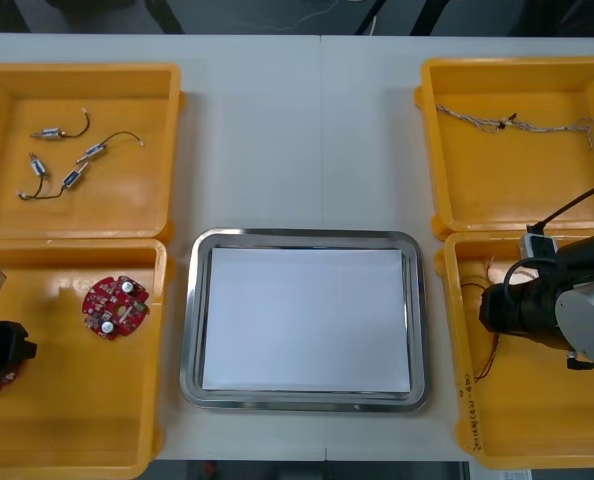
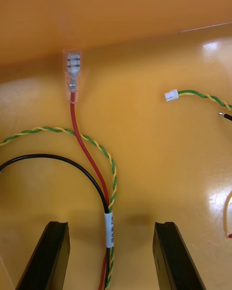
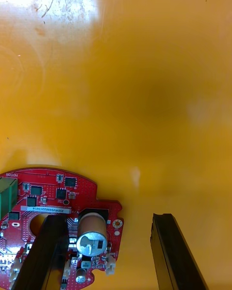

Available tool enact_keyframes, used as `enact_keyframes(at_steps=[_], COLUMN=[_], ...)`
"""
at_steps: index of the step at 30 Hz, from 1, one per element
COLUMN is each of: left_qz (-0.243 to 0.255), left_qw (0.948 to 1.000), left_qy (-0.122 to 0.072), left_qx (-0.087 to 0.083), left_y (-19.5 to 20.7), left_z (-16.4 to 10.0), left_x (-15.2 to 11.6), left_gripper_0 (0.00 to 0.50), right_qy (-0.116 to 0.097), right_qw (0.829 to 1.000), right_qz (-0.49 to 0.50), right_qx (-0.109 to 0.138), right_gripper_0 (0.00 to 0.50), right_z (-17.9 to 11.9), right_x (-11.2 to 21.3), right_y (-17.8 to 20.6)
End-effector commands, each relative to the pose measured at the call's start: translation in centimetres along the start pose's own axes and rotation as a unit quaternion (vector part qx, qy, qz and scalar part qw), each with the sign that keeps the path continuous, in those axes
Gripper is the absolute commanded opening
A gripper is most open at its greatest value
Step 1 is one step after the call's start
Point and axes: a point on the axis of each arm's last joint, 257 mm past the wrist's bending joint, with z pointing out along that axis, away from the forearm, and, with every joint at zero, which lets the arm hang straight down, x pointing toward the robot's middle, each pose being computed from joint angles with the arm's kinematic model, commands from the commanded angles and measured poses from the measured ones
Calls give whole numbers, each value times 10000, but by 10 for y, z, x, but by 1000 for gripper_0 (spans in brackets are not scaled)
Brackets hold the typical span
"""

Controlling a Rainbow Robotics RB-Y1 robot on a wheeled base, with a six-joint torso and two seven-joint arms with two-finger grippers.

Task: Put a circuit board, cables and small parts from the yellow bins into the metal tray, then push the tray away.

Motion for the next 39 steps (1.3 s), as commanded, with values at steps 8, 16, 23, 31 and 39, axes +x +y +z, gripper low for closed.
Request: enact_keyframes(at_steps=[8,16,23,31,39], left_qz=[879,905,928,979,993], left_qw=[9958,9955,9953,9948,9948], left_qy=[118,87,87,75,26], left_qx=[-242,-250,-250,-253,-226], left_y=[17,19,19,19,18], left_z=[2,3,3,3,-1], left_x=[14,15,15,15,10], left_gripper_0=[500,500,97,0,0], right_qy=[-1,-4,-50,-6,39], right_qw=[9996,9996,9994,9993,9991], right_qz=[256,286,329,343,353], right_qx=[-78,-67,-104,-148,-214], right_gripper_0=[500,500,500,500,0], right_z=[4,12,15,15,15], right_x=[10,11,8,11,14], right_y=[7,4,4,6,10])
